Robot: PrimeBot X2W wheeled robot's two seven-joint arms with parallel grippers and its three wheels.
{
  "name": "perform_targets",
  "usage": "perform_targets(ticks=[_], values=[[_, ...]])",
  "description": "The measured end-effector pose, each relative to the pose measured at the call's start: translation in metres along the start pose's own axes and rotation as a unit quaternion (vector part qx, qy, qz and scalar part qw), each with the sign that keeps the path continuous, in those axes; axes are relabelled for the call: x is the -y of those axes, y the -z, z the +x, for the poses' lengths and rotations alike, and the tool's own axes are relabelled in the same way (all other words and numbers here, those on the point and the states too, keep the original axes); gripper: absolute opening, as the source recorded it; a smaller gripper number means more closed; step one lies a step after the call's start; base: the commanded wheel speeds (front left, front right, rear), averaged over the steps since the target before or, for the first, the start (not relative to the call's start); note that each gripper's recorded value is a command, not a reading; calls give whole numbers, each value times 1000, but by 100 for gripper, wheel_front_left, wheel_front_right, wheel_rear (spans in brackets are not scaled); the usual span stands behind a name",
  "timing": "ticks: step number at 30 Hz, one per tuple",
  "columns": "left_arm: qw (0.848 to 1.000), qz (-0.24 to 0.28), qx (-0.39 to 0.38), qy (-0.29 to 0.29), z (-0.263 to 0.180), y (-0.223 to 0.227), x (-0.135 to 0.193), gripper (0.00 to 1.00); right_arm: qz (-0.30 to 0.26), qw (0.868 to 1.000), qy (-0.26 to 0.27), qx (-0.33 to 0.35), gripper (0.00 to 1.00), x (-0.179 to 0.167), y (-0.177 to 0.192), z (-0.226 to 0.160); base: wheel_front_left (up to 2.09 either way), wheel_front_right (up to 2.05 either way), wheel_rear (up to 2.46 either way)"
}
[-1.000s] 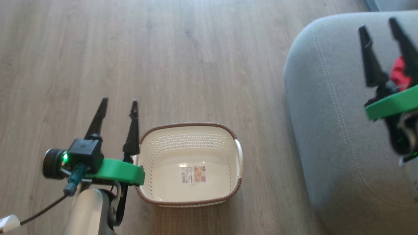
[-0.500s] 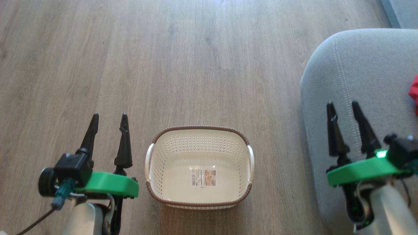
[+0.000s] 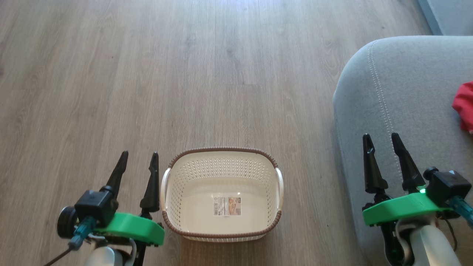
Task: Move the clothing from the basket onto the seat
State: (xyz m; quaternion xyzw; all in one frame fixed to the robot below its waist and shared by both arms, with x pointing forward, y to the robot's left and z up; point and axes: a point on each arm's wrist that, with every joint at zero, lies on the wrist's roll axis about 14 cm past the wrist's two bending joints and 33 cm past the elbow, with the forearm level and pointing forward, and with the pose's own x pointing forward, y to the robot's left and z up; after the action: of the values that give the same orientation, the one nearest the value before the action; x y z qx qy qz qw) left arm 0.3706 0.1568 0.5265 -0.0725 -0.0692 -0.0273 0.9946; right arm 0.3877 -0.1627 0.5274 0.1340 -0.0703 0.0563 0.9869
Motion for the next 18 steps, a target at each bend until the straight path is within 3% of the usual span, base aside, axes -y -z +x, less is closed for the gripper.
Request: perform_targets(ticks=[18], values=[[1000,-13,-4,5,-4,2,1,100,1,1000,-4,5,100,-3,-4,-1,0,0,0]])
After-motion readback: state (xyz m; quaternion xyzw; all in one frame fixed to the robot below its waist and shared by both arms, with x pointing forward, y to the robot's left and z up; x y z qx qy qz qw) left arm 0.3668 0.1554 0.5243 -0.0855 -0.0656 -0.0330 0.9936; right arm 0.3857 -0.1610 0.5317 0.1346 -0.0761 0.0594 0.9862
